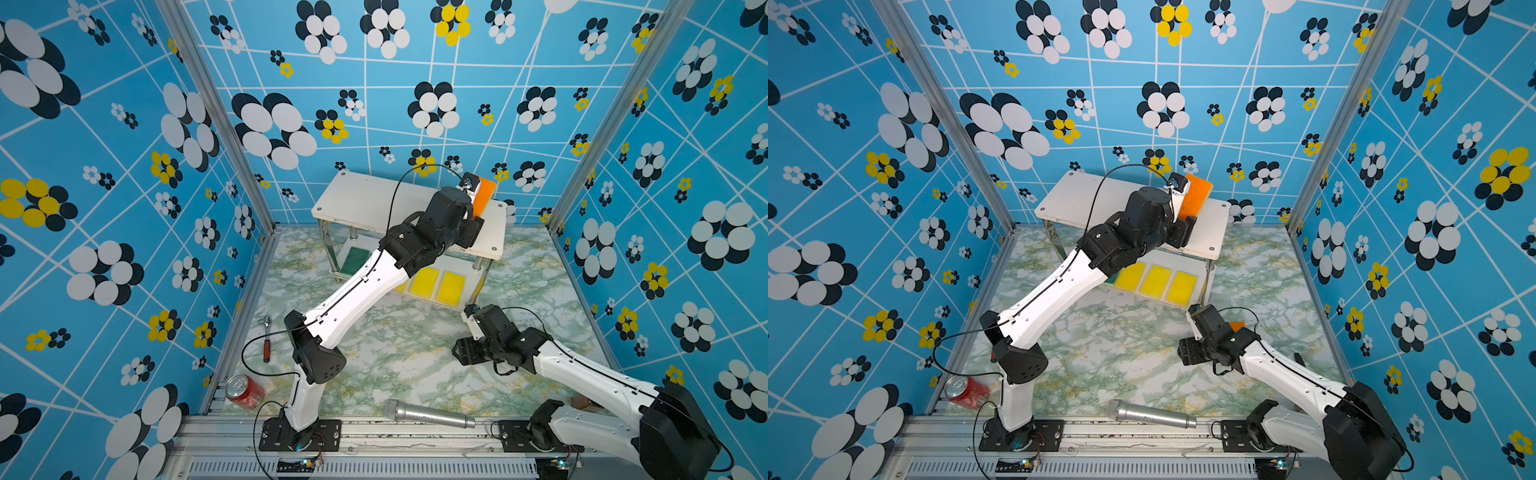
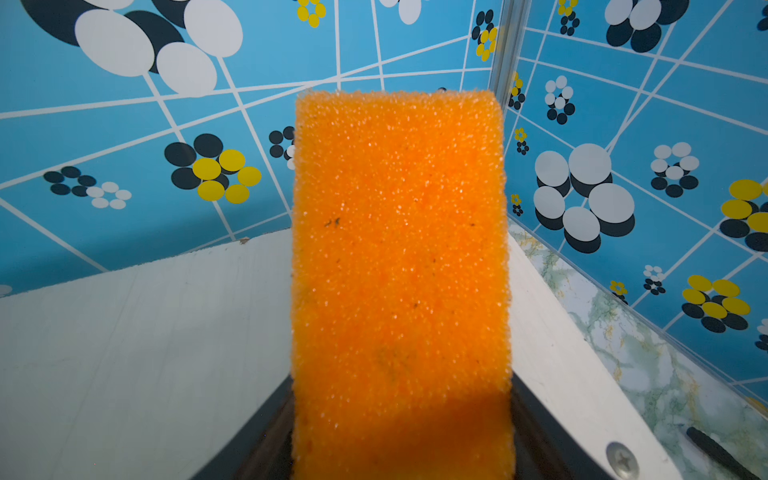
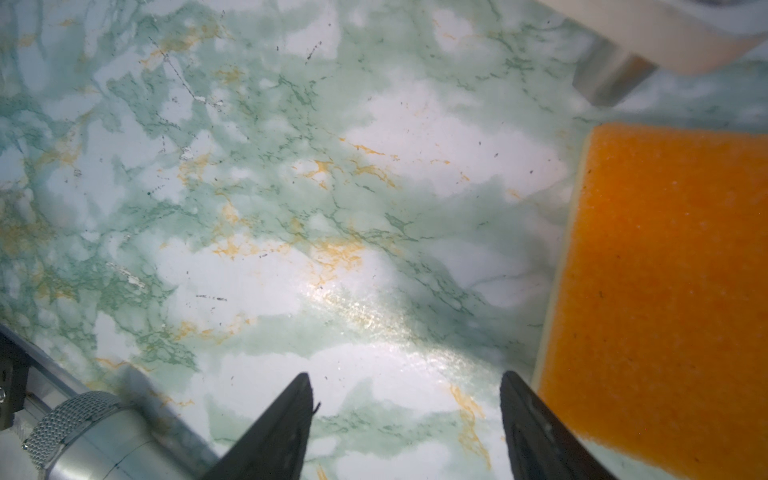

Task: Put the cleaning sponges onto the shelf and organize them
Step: 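Lift the orange sponge up onto the shelf top with the left gripper, then lower the orange sponge onto the shelf top with the left gripper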

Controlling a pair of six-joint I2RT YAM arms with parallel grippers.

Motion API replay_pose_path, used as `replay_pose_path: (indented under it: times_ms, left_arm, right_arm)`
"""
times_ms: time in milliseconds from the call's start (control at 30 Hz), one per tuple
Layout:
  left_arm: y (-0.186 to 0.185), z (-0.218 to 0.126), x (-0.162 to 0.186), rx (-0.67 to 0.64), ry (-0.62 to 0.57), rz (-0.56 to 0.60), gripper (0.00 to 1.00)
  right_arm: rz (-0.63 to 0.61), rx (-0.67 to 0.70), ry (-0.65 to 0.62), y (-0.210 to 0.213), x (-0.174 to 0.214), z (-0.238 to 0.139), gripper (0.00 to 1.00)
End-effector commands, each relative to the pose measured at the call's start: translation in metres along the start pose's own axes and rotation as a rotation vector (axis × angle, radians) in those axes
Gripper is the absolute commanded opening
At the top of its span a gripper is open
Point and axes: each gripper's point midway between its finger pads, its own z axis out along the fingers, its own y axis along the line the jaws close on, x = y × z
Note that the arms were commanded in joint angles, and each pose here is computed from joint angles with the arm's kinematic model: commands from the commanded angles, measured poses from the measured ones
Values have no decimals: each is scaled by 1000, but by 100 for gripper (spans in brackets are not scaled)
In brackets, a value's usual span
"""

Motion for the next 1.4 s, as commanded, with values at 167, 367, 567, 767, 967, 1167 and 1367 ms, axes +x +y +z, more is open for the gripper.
replay_pose_path:
  times_ms: [167,367,567,767,967,1167,1367]
  left_arm:
    - [2,-10,2,-53,11,-43,69]
    - [2,-10,12,-86,43,-45,69]
    - [0,-11,20,-100,62,-55,69]
    - [-1,-13,25,-113,75,-74,69]
    - [-10,-16,31,-115,91,-73,70]
    - [-14,-21,30,-125,90,-73,70]
    - [-12,-20,29,-146,80,-65,71]
  right_arm:
    - [7,27,7,-8,4,8,73]
    - [-1,33,24,-9,6,13,73]
    - [8,26,22,-8,10,15,73]
    - [3,34,23,-9,12,16,73]
    - [-11,31,23,-7,13,17,73]
    - [-18,21,16,-5,13,18,73]
    - [-21,19,16,-5,14,19,73]
